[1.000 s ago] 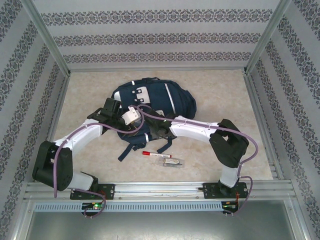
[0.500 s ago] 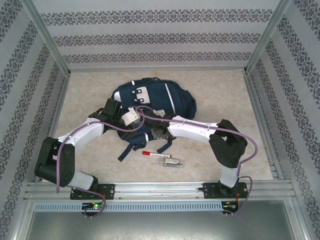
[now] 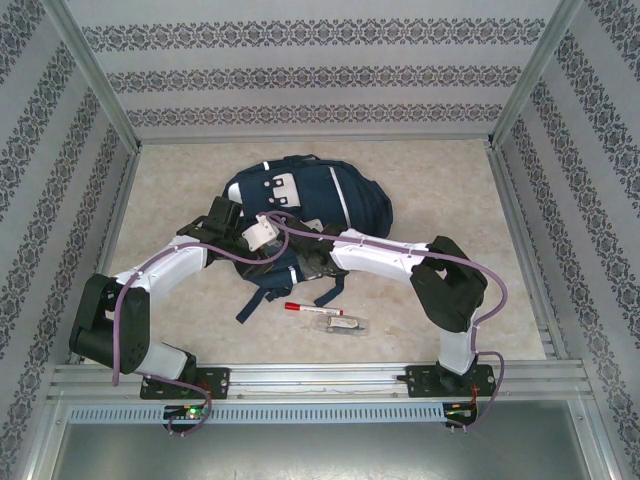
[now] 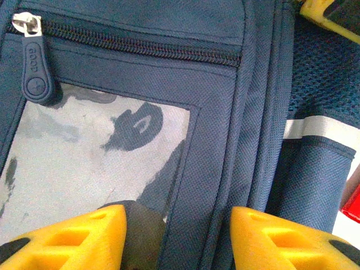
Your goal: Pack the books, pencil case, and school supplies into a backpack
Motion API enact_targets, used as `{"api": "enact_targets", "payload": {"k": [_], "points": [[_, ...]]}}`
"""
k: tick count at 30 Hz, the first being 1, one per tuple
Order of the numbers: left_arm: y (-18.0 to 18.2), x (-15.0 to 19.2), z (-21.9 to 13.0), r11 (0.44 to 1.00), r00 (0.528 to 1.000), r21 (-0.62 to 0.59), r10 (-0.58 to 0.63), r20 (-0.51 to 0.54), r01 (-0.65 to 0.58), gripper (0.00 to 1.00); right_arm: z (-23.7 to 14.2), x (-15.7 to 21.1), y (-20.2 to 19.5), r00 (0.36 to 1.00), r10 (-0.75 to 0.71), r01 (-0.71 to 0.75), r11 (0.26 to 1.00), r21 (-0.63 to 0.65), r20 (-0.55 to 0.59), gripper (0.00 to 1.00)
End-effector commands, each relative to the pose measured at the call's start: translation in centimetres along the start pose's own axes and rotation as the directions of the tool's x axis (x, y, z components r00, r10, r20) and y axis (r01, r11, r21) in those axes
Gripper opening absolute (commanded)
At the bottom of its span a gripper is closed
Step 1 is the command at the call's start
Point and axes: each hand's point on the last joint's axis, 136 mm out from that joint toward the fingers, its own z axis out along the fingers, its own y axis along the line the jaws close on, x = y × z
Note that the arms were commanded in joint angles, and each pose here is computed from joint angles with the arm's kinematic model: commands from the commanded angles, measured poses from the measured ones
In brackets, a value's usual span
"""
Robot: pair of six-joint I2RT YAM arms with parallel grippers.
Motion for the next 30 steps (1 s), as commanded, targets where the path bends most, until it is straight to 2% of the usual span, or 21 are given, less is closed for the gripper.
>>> {"api": "enact_targets", "payload": {"k": [1, 5, 8, 11, 16, 17, 18, 22, 26, 30], "points": [[0.3, 0.3, -0.2, 0.999, 0.999, -0.007, -0.038, -0.005, 0.038, 0.51, -1.2, -0.3, 0.5, 1.000, -0.004, 0.003, 0.999, -0.046, -0.013, 0.00], [2.3, 0.6, 0.4, 0.987, 0.992, -0.103, -0.126, -0.011, 0.124, 0.52, -3.3, -0.4, -0.7, 0.996, 0.030, -0.041, 0.990, -0.137, -0.083, 0.00], [4.4, 2.4, 0.8, 0.964, 0.974, -0.180, -0.214, -0.079, 0.197, 0.50, -4.0, 0.7, -3.3, 0.976, 0.070, -0.106, 0.980, -0.167, -0.208, 0.00], [5.9, 4.1, 1.0, 0.938, 0.940, -0.194, -0.314, -0.134, 0.286, 0.48, -4.0, 1.9, -5.8, 0.954, 0.078, -0.127, 0.980, -0.155, -0.289, 0.00], [6.7, 4.6, 1.2, 0.924, 0.929, -0.219, -0.346, -0.132, 0.313, 0.48, -3.4, 3.2, -8.6, 0.934, 0.099, -0.153, 0.979, -0.134, -0.343, 0.00], [7.3, 4.9, 1.2, 0.914, 0.923, -0.236, -0.365, -0.126, 0.329, 0.48, -3.0, 3.7, -10.2, 0.920, 0.125, -0.181, 0.976, -0.120, -0.373, 0.00], [7.8, 5.4, 1.1, 0.907, 0.917, -0.254, -0.377, -0.132, 0.337, 0.49, -2.3, 3.7, -12.6, 0.920, 0.145, -0.180, 0.981, -0.065, -0.365, 0.00], [9.4, 5.7, 0.8, 0.890, 0.908, -0.296, -0.399, -0.132, 0.348, 0.49, -1.1, 3.0, -16.9, 0.940, 0.165, -0.163, 0.986, 0.030, -0.300, 0.00], [12.3, 4.5, 0.4, 0.868, 0.903, -0.343, -0.416, -0.108, 0.359, 0.49, -0.5, 1.8, -18.3, 0.964, 0.171, -0.175, 0.985, 0.000, -0.205, 0.00], [15.6, 2.6, 1.4, 0.860, 0.901, -0.361, -0.421, -0.101, 0.361, 0.50, -1.3, 0.4, -16.6, 0.971, 0.178, -0.199, 0.972, -0.127, -0.158, 0.00]]}}
